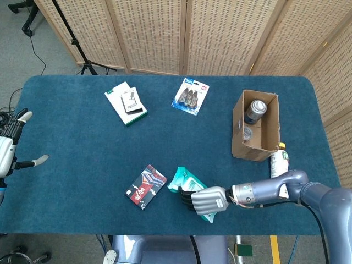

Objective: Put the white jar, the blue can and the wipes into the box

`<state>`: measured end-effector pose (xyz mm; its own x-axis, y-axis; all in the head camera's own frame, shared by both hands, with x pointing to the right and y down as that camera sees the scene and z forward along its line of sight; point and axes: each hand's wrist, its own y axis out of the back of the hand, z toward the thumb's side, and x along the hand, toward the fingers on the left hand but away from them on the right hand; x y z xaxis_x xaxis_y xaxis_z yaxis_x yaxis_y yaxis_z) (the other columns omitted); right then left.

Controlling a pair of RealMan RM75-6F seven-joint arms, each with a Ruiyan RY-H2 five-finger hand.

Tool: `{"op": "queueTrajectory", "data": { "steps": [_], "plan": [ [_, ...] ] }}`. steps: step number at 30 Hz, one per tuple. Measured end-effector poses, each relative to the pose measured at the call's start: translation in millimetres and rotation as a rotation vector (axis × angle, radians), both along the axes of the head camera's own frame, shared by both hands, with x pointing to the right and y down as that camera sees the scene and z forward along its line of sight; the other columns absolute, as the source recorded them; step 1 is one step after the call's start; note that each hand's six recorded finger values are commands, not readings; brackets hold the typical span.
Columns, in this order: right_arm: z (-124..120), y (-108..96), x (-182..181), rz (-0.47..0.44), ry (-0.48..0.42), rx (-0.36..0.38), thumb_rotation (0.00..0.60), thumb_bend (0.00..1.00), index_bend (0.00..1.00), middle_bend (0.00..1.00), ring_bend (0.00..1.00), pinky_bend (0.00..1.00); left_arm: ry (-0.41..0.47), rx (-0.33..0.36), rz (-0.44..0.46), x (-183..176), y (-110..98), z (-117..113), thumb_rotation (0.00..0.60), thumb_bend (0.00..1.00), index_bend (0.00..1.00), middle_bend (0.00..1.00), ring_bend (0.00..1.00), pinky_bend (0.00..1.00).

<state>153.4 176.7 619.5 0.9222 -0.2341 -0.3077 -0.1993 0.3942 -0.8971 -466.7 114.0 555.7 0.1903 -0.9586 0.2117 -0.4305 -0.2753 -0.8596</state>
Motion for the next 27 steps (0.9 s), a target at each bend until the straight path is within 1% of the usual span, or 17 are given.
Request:
{"op": "queueTrajectory", "data": {
  "steps": [4,7,13,14,20,27],
  "plan": [
    [-26.4,-25.3,3.6,0.051,-0.048,0.056,0.600,1.00,0.68,0.54,0.35,0.40,0.004,0.002,0.000,-0.2,0.6,-1.5,0.600,0.00,0.00,0.00,0.00,0.20],
    [-46.3,-49.4,9.5,0.109,-0.072,0.108,0.600,1.00,0.68,0.54,0.35,0.40,0.005,0.006,0.000,-0.4,1.2,-2.8,0.600,0.00,0.00,0.00,0.00,0.20],
    [-79.6,-103.3,34.8,0.259,-0.078,0.218,0.600,1.00,0.68,0.54,0.35,0.40,0.006,0.011,0.001,-0.7,2.4,-4.8,0.600,0.00,0.00,0.00,0.00,0.20],
    [-85.7,-115.5,42.6,0.296,-0.071,0.241,0.600,1.00,0.68,0.54,0.35,0.40,0.005,0.010,0.002,-0.5,2.4,-4.8,0.600,0.00,0.00,0.00,0.00,0.20],
    [-94.2,-151.2,70.3,0.410,-0.023,0.305,0.600,1.00,0.68,0.54,0.35,0.40,0.000,0.008,0.009,2.3,2.4,-3.7,0.600,0.00,0.00,0.00,0.00,0.20],
    [-88.3,-184.6,104.1,0.532,0.054,0.363,0.600,1.00,0.68,0.54,0.35,0.40,-0.006,0.004,0.014,4.7,2.4,-1.7,0.600,0.00,0.00,0.00,0.00,0.20]
  ]
}}
